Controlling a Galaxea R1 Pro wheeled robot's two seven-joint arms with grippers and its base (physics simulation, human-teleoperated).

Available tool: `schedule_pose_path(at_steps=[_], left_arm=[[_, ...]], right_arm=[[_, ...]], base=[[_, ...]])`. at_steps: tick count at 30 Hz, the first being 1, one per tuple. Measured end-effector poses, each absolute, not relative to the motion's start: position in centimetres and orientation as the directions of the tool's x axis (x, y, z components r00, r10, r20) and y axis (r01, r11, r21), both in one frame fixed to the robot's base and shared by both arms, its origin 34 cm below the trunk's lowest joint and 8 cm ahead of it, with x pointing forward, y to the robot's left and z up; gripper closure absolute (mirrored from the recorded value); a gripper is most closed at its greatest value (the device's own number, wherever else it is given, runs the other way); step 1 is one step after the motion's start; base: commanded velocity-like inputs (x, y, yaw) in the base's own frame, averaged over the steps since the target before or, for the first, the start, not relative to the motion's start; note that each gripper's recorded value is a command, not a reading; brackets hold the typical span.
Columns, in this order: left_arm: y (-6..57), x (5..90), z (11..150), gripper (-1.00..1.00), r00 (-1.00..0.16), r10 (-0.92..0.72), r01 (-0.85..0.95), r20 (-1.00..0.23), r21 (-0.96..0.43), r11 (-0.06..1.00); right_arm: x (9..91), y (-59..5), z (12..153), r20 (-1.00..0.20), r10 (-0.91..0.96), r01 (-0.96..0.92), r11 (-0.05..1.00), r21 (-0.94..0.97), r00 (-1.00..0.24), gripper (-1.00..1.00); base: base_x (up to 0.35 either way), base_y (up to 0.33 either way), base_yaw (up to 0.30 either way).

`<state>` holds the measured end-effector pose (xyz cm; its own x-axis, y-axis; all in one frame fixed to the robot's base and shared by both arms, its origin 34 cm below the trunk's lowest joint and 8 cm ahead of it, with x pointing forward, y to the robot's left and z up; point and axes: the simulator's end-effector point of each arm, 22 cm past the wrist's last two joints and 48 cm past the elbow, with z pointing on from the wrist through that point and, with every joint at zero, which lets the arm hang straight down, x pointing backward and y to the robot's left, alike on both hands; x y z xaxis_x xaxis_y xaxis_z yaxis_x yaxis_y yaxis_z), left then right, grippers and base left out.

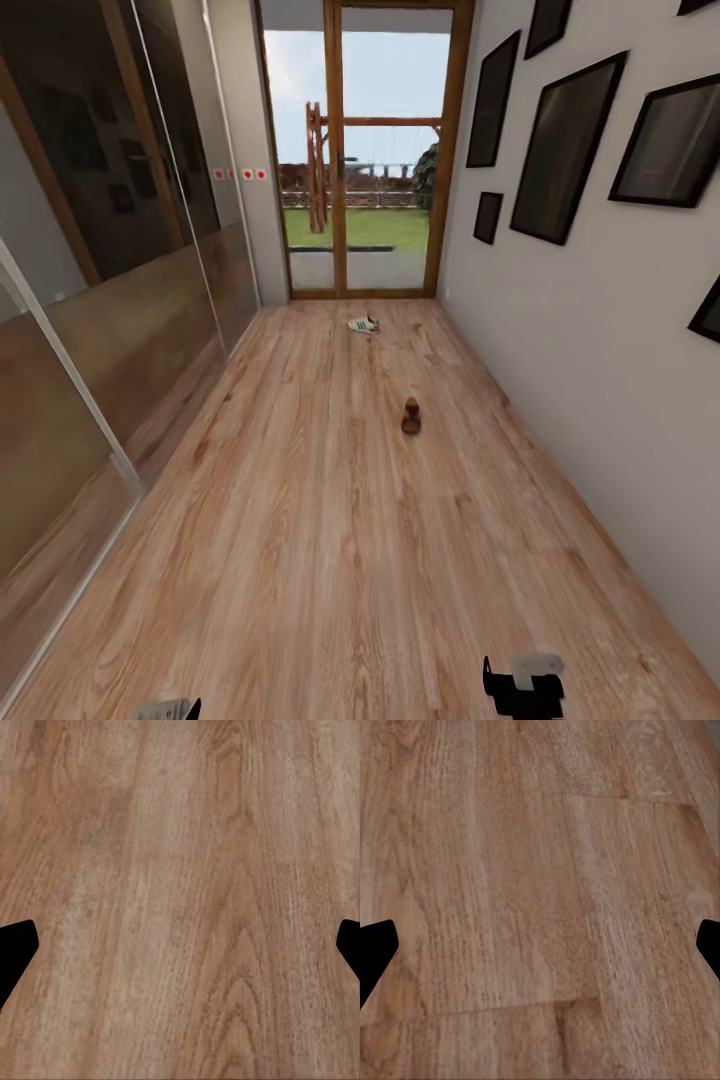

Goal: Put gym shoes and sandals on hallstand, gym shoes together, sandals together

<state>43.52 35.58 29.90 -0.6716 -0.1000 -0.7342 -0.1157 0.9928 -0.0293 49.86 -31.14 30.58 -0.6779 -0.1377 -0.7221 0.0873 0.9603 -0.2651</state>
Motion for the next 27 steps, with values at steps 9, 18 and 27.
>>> schedule_pose_path(at_steps=[9, 18, 27], left_arm=[[35.58, 43.51, 29.89, -1.00, -0.672, -0.100, -0.116, -0.734, -0.029, 0.993], [35.58, 43.51, 29.90, -1.00, -0.672, -0.100, -0.116, -0.734, -0.029, 0.993], [35.60, 43.53, 29.90, -1.00, -0.671, -0.100, -0.116, -0.734, -0.029, 0.993]], right_arm=[[49.87, -31.14, 30.58, -0.722, -0.138, 0.087, 0.960, -0.265, -0.678, -1.00], [49.87, -31.12, 30.58, -0.722, -0.139, 0.086, 0.960, -0.265, -0.678, -1.00], [49.87, -31.08, 30.58, -0.722, -0.138, 0.087, 0.961, -0.264, -0.678, -1.00]], base=[[0.337, 0.000, 0.000], [0.337, 0.000, 0.000], [0.337, 0.000, 0.000]])
